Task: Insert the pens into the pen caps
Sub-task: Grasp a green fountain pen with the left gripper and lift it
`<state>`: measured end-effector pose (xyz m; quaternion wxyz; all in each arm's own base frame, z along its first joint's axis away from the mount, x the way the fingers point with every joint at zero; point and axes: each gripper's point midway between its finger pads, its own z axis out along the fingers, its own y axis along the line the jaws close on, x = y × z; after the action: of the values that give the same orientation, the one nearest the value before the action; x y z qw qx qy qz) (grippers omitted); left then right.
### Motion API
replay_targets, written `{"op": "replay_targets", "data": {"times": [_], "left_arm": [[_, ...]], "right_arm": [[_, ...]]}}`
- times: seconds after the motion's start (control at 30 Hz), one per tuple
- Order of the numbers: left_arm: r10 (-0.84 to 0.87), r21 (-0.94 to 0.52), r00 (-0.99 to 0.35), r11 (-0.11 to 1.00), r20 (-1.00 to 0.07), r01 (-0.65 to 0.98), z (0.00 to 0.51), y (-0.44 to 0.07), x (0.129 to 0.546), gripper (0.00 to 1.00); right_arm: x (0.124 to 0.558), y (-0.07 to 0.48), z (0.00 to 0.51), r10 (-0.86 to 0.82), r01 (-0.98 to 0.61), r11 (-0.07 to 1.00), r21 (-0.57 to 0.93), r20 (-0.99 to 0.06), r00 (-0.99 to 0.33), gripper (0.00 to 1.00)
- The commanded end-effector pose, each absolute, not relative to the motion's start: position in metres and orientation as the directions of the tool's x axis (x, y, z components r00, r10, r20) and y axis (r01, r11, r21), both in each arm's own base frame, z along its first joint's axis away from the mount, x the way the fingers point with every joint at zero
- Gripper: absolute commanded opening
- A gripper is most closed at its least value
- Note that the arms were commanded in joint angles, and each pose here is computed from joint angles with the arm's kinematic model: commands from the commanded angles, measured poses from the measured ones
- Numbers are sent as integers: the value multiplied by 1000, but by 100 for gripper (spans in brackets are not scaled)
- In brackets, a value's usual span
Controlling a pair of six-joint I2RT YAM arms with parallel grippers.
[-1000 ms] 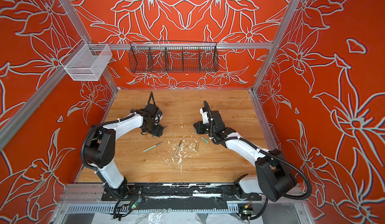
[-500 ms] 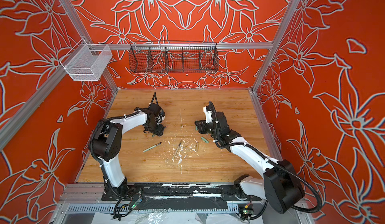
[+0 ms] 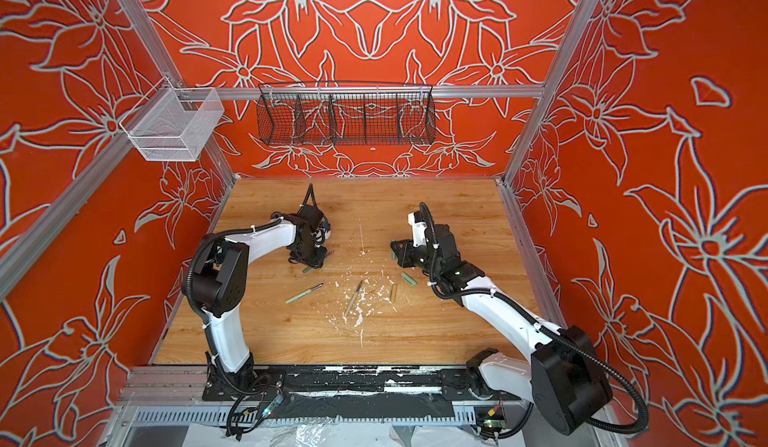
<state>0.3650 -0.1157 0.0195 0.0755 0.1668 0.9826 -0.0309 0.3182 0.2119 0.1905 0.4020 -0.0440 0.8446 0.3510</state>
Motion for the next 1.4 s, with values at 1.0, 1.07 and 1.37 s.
{"op": "replay_targets", "data": {"times": [1.0, 1.07, 1.37], "left_arm": [[248, -119, -969, 963, 17, 244, -4, -115, 314, 37], [250, -122, -968, 962, 20, 246, -6, -116, 314, 34], [260, -128, -966, 957, -13, 259, 0, -120, 324, 7]], "right_arm": [[325, 212, 216, 164, -383, 769, 512, -737, -656, 0], [324, 213, 217, 146, -388, 772, 503, -735, -662, 0], [323, 210, 219, 133, -389, 781, 488, -740, -659, 0]]}}
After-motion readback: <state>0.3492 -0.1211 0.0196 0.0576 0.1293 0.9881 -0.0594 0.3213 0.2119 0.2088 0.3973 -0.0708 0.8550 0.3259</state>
